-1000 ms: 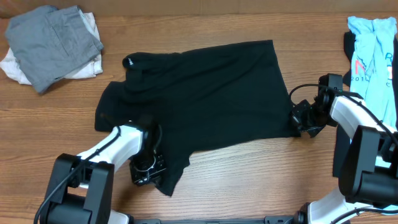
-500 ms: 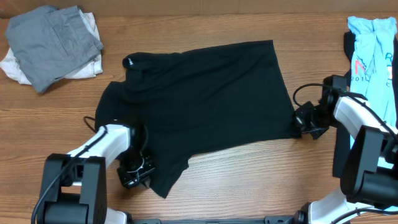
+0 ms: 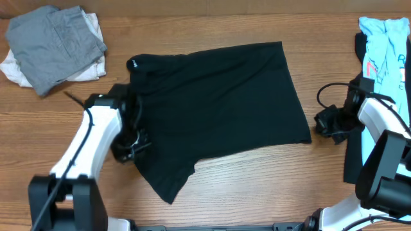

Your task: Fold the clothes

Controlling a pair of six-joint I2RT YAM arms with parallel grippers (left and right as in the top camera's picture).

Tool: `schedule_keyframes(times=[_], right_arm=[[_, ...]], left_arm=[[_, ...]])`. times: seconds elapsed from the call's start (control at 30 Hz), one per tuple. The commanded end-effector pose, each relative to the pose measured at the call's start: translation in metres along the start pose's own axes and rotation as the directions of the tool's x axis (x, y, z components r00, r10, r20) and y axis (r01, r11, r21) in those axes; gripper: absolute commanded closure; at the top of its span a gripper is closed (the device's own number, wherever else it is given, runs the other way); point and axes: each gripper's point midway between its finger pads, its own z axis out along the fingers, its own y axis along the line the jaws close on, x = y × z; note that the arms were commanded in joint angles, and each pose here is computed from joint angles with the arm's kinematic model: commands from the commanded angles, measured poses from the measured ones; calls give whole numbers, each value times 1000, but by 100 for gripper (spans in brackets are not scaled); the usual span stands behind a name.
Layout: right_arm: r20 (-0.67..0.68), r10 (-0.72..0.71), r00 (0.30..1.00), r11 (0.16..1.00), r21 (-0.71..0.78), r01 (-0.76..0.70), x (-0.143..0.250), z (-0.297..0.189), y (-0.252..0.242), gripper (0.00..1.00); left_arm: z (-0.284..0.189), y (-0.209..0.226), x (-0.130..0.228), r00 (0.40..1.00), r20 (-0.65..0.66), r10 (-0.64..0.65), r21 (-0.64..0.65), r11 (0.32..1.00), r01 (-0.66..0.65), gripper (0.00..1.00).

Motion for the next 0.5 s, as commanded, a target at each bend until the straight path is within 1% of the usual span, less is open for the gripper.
schedule_keyframes(times=[0.0,0.07,0.1,0.23,0.33,0.47], right_arm=[[25,-29,999,999,-33,30,-7,-8,15,96],[25,-35,999,999,-32,36,-6,-7,16,96],[27,-42,999,999,-34,43,-5,-7,18,96],[34,-62,997,997,-41,63,-4,-6,24,96],[34,-74,997,996,-41,75,-1,-5,27,96],[34,-79,996,996,-42,81,0,-5,28,96]], left_arm=[[-31,-60,19,955,138,262,97,956,-276,96],[-27,-84,36,926,138,351,118,922,-368,96],[-22,-101,51,903,129,410,131,895,-426,96],[1,-129,78,848,88,523,112,841,-530,96],[21,-135,88,825,37,564,74,822,-565,96],[43,-129,83,827,-22,562,10,827,-562,96]])
